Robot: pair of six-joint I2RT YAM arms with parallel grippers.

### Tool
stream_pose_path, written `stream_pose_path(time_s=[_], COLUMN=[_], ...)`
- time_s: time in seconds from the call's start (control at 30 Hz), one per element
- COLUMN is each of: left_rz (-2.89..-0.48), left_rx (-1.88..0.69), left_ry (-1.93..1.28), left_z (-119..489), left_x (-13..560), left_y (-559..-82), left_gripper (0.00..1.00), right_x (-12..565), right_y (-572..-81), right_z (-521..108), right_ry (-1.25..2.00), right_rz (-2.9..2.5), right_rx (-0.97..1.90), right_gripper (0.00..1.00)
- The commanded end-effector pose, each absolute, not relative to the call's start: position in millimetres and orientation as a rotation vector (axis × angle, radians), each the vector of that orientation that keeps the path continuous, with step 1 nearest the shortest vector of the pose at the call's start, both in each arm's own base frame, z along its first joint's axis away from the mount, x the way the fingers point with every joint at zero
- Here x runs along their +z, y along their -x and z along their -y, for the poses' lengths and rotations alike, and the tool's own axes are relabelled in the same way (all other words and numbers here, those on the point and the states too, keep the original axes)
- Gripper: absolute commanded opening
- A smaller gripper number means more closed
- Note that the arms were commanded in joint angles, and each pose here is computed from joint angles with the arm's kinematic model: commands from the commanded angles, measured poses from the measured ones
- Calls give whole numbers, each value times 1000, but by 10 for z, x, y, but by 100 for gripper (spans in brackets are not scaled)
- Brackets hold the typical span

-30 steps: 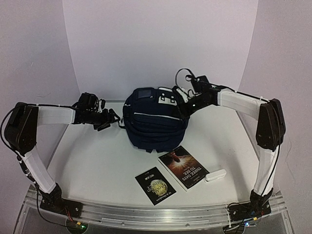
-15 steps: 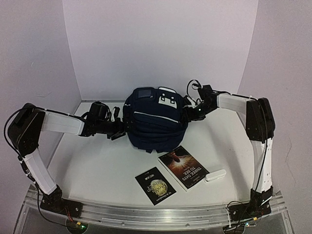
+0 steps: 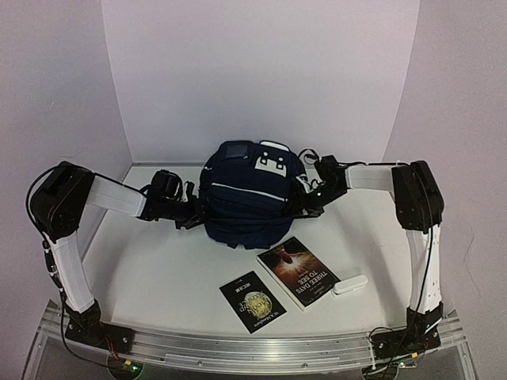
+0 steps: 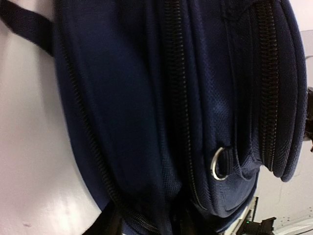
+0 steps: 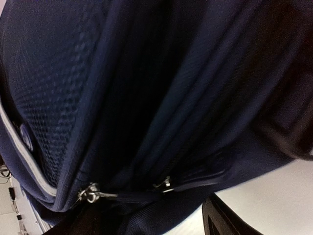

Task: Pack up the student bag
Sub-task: Adjust the student bag at the center of the board.

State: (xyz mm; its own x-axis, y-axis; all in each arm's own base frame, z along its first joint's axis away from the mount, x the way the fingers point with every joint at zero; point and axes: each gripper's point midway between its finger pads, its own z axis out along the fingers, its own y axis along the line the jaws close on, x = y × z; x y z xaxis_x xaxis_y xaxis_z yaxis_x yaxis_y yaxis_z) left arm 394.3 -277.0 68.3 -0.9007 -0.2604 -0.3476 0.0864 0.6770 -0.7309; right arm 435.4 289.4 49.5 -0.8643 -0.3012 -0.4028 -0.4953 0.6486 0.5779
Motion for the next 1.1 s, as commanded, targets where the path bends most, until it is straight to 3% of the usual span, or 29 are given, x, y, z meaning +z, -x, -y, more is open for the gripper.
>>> stream_pose_path(time_s=[0.0, 0.17, 0.4, 0.53, 0.77, 0.93, 1.07], left_rz=[-2456, -2506, -2506, -2495, -2492, -2457, -2432], left_rx=[-1028, -957, -901, -890, -788, -847, -889], left_ry=[226, 261, 316, 323, 325, 272, 245], left_z=[2545, 2423, 2128, 1978, 1696, 1753, 1785], left_x=[629, 471, 416, 462, 582, 781, 878], left_y=[-4169, -4131, -4218, -4354, -4577, -4629, -4538], left_gripper=[28, 16, 6, 3, 6, 18, 30], right_x=[994, 1293, 1564, 1601, 1387, 1292, 1147], right_y=[-4072, -4149, -4461, -4506, -4448, -4386, -4389], right_z=[-3217, -3070, -2684, -2708, -2889, -3085, -3184], right_ry=[728, 765, 857, 877, 953, 1065, 1167], right_rz=[-2510, -2425, -2314, -2306, -2325, -2292, -2262], right_rx=[1159, 1055, 724, 712, 646, 568, 486], right_gripper=[72, 74, 72, 68, 56, 44, 42])
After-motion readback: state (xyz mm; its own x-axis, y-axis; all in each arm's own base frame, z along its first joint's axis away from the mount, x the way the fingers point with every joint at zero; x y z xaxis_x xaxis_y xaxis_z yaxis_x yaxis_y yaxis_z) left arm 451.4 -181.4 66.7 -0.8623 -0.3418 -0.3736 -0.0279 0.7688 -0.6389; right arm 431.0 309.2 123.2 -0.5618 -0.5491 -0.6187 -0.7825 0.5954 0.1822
